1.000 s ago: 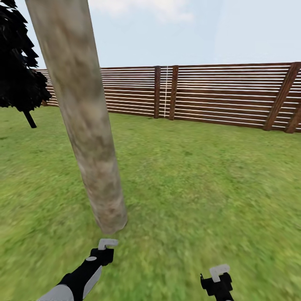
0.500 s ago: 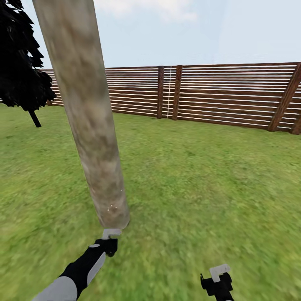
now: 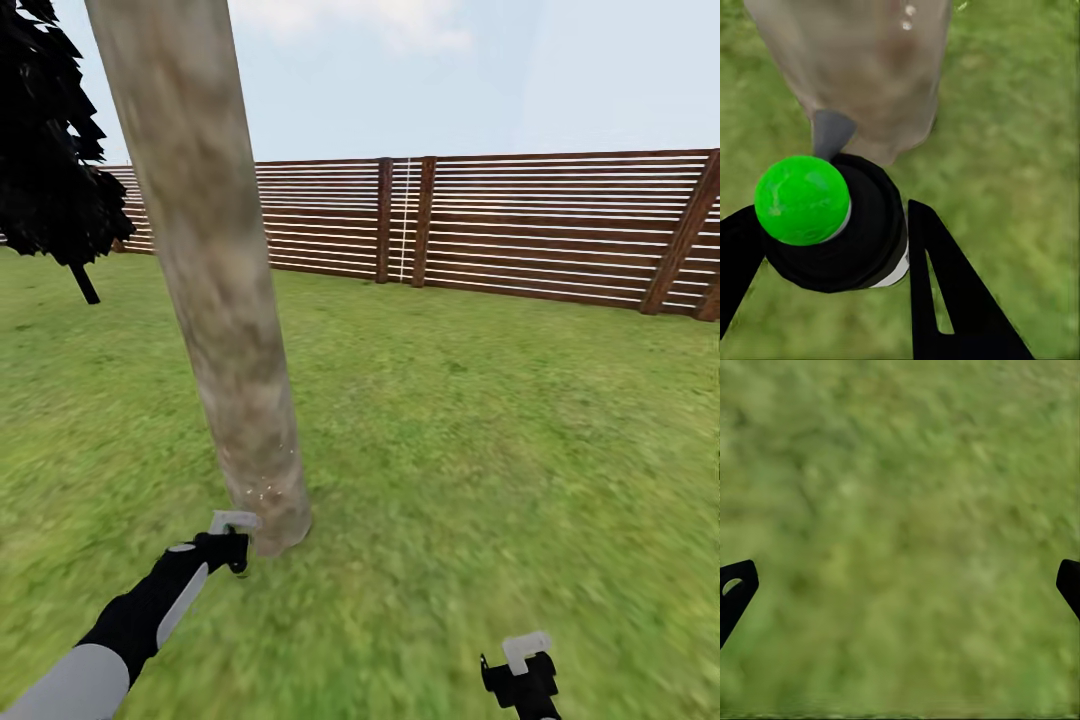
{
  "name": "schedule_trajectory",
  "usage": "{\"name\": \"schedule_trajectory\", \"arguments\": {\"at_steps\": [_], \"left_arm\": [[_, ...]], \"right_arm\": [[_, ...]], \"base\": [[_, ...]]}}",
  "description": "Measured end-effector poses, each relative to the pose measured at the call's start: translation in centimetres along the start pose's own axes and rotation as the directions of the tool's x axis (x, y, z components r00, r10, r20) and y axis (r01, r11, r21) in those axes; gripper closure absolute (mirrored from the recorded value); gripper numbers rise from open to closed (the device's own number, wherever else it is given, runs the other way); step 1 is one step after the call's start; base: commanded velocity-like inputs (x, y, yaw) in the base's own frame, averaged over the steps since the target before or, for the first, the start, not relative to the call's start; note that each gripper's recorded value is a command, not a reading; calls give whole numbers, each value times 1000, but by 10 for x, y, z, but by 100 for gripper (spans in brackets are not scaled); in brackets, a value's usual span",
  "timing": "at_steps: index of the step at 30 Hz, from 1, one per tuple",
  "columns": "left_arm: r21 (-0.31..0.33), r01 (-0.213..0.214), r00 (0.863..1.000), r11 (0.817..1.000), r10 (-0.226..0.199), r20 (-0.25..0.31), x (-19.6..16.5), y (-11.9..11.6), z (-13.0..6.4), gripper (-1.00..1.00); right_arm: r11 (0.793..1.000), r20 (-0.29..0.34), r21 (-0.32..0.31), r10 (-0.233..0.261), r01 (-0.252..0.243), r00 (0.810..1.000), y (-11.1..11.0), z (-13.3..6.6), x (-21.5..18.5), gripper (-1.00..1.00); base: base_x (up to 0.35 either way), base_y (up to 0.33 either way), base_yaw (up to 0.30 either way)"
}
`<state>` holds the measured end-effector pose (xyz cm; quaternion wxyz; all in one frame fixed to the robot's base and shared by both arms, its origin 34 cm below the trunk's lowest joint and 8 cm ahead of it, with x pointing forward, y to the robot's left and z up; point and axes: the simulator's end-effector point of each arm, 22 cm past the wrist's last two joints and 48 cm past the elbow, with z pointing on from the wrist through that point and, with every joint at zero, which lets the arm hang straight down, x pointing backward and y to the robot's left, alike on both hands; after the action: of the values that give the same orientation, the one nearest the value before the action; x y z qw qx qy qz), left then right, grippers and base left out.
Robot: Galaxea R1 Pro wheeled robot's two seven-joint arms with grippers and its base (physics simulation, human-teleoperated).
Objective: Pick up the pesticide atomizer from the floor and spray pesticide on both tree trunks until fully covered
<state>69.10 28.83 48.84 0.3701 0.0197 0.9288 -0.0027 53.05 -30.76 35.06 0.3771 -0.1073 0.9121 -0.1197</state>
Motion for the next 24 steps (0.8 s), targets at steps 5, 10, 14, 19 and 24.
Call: {"name": "schedule_trajectory", "arguments": {"at_steps": [5,10,14,19,24], "left_arm": [[22,-10,999,1000,10,-30,-3,-17,-2,100],[68,-6,1000,998,8,-29,-42,-52,-7,100],[-31,21,999,999,-23,-42,-47,24,-12,100],[-9,43,998,999,-43,-44,-58,15,-17,100],[17,12,1000,1000,-11,-20,-100,-1,-41,100]], "right_arm": [[1000,0,-1,1,-1,1000,0,0,0,-100],[1000,0,-1,0,0,1000,0,0,0,-100],[1000,0,-1,0,0,1000,1,0,0,-100],[1000,0,0,2,-2,1000,0,0,0,-100],[1000,0,0,2,-2,1000,0,0,0,-100]], "base": [[-36,9,0],[-1,0,0],[0,0,0],[0,0,120],[0,0,188]]}}
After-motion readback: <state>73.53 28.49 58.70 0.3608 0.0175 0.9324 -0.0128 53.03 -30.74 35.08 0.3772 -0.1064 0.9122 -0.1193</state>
